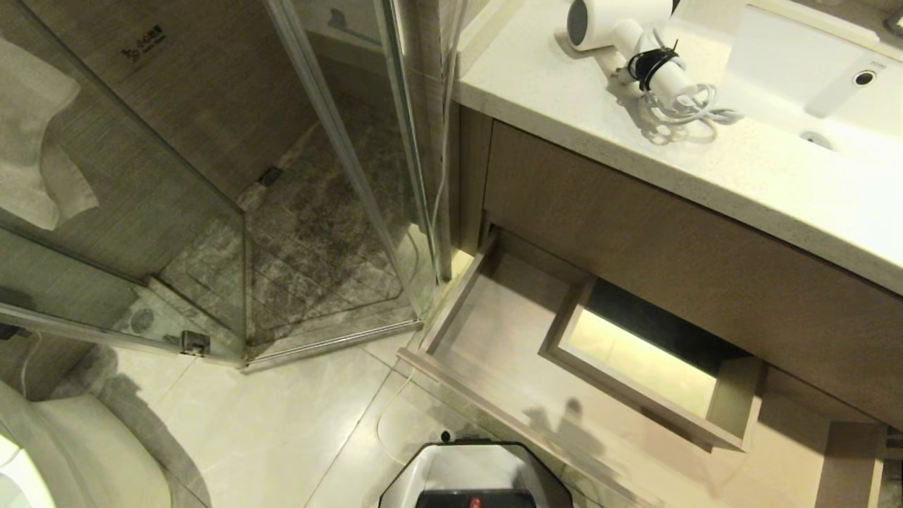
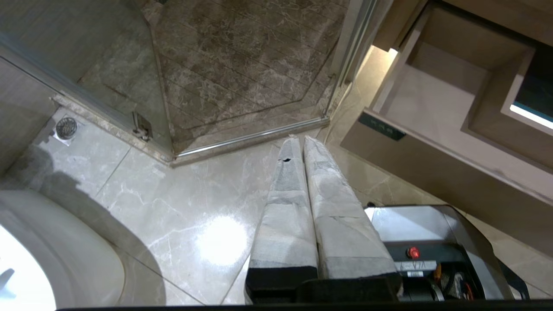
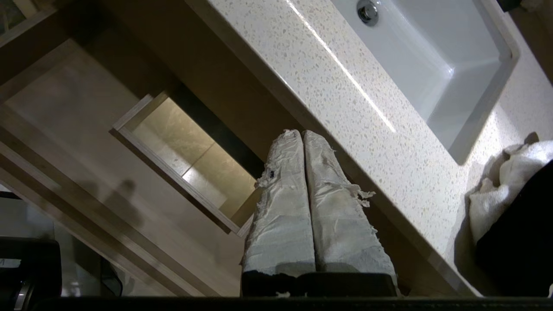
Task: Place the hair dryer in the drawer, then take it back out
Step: Close the drawer
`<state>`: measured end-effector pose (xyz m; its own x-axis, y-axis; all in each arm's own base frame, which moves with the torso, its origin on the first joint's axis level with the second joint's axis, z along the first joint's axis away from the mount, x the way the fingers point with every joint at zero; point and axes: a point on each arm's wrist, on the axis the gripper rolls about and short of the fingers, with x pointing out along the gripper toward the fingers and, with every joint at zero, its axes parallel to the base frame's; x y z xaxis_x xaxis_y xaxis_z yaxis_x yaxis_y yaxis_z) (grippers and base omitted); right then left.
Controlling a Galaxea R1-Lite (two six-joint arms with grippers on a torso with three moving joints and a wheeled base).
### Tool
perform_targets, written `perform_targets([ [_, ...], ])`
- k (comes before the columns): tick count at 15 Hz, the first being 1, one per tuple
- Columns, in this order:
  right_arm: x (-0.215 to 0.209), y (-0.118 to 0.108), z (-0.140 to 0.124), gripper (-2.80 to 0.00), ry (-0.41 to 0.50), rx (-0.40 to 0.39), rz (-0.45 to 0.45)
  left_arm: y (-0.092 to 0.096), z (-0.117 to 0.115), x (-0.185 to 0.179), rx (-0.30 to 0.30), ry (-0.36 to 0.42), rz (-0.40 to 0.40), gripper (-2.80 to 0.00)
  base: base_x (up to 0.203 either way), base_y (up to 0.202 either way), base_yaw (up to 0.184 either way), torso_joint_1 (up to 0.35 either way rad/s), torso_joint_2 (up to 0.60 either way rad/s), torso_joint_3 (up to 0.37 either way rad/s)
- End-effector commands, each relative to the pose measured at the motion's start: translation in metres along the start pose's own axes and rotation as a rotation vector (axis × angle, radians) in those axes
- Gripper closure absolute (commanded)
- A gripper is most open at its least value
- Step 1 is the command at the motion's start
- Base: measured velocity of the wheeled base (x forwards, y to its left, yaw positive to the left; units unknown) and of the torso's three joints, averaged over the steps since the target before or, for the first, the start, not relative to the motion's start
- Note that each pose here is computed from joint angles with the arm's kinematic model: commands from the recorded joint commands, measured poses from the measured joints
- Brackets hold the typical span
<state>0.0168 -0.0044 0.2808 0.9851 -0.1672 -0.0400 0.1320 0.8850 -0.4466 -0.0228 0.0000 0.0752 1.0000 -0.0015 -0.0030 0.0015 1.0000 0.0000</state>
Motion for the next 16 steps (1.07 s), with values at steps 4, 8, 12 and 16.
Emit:
perform_targets([
  [4, -0.008, -0.001, -0.004, 0.00, -0.018, 0.004, -0.013, 0.000, 0.000, 0.000, 0.000, 0.002, 0.000, 0.00, 0.000, 0.000, 0.000, -0.218, -0.09, -0.310],
  [8, -0.011, 0.001, -0.009, 0.00, -0.028, 0.007, -0.017, 0.000, 0.000, 0.000, 0.000, 0.002, 0.000, 0.00, 0.000, 0.000, 0.000, -0.188, -0.14, -0.330],
  [12, -0.013, 0.002, -0.013, 0.00, -0.037, 0.012, -0.023, 0.000, 0.000, 0.000, 0.000, 0.002, 0.000, 0.00, 0.000, 0.000, 0.000, -0.165, -0.15, -0.306],
  [16, -0.014, 0.003, -0.017, 0.00, -0.034, 0.011, -0.022, 0.000, 0.000, 0.000, 0.000, 0.002, 0.000, 0.00, 0.000, 0.000, 0.000, -0.225, 0.29, 0.043],
])
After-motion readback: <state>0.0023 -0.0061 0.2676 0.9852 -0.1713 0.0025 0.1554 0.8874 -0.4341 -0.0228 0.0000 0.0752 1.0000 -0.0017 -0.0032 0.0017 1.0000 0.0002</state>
